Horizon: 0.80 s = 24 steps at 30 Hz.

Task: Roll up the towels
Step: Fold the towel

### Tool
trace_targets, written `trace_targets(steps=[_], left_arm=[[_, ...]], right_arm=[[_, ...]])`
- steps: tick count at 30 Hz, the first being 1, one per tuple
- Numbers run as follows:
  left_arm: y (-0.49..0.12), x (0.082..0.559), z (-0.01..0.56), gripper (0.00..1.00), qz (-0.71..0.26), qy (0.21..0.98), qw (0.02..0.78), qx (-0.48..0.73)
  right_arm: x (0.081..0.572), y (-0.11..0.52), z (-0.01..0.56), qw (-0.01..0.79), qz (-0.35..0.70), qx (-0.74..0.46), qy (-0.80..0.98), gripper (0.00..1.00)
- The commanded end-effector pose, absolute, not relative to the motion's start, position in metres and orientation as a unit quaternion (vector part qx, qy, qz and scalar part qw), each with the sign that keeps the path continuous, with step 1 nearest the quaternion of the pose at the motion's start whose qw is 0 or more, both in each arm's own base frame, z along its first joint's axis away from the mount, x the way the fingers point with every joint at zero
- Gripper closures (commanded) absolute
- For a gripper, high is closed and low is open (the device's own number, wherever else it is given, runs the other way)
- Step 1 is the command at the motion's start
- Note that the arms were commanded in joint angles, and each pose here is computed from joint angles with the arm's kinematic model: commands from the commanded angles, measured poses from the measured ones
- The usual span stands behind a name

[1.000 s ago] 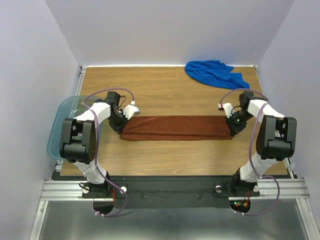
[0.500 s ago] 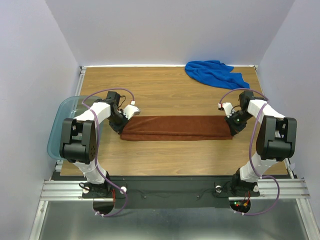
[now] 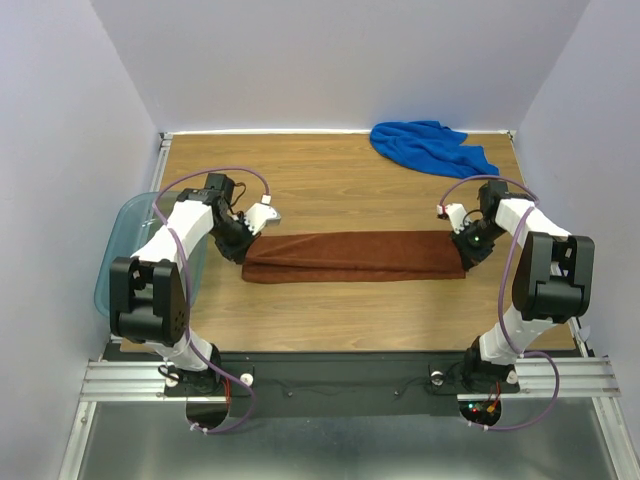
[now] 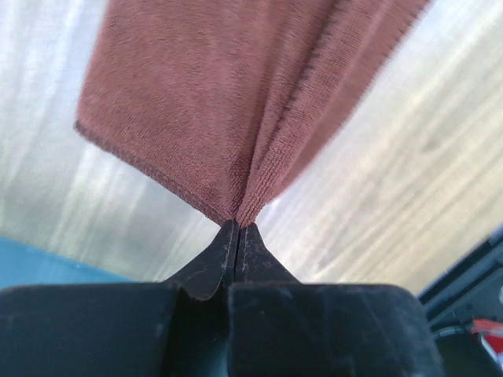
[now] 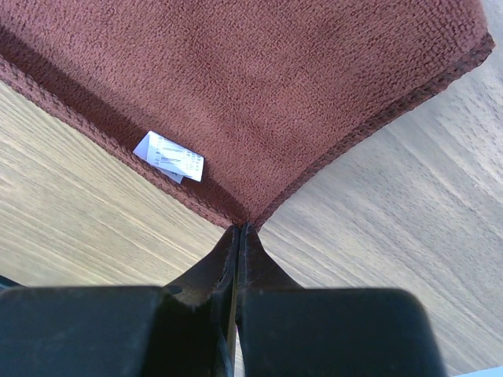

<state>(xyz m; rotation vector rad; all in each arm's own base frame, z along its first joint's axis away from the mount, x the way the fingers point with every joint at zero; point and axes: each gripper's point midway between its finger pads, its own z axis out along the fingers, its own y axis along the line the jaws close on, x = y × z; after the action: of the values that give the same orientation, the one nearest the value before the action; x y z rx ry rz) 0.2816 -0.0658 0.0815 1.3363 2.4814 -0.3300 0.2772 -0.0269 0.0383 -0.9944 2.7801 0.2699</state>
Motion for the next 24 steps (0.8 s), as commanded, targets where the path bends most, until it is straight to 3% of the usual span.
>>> trace_targets(steps=[1,14,16,18,21,22,23,24], left_arm=[[-0.069,0.256,0.089,1.00,-0.146,0.847,0.128,0.495],[-0.052,0.257,0.027,1.00,-0.112,0.866,0.082,0.480],[-0.051,0.258,0.025,0.86,-0.110,0.865,0.083,0.483],[-0.056,0.258,0.031,0.78,-0.121,0.860,0.092,0.487],[-0.061,0.258,0.051,0.58,-0.129,0.853,0.112,0.493],[-0.065,0.266,0.066,0.55,-0.127,0.848,0.135,0.496],[-0.066,0.265,0.074,0.54,-0.131,0.846,0.137,0.498],[-0.068,0.268,0.083,0.41,-0.132,0.844,0.148,0.499]], right_arm=[[0.287,-0.029,0.047,0.102,0.081,-0.334,0.933,0.99],[0.283,-0.033,0.042,0.089,0.075,-0.337,0.934,0.99],[0.283,-0.033,0.043,0.089,0.075,-0.337,0.934,1.00],[0.285,-0.032,0.046,0.093,0.074,-0.337,0.934,0.94],[0.293,-0.027,0.064,0.117,0.081,-0.336,0.931,0.73],[0.292,-0.025,0.071,0.119,0.088,-0.333,0.931,0.60],[0.295,-0.019,0.079,0.132,0.099,-0.334,0.928,0.55],[0.305,-0.018,0.093,0.152,0.097,-0.333,0.926,0.54]])
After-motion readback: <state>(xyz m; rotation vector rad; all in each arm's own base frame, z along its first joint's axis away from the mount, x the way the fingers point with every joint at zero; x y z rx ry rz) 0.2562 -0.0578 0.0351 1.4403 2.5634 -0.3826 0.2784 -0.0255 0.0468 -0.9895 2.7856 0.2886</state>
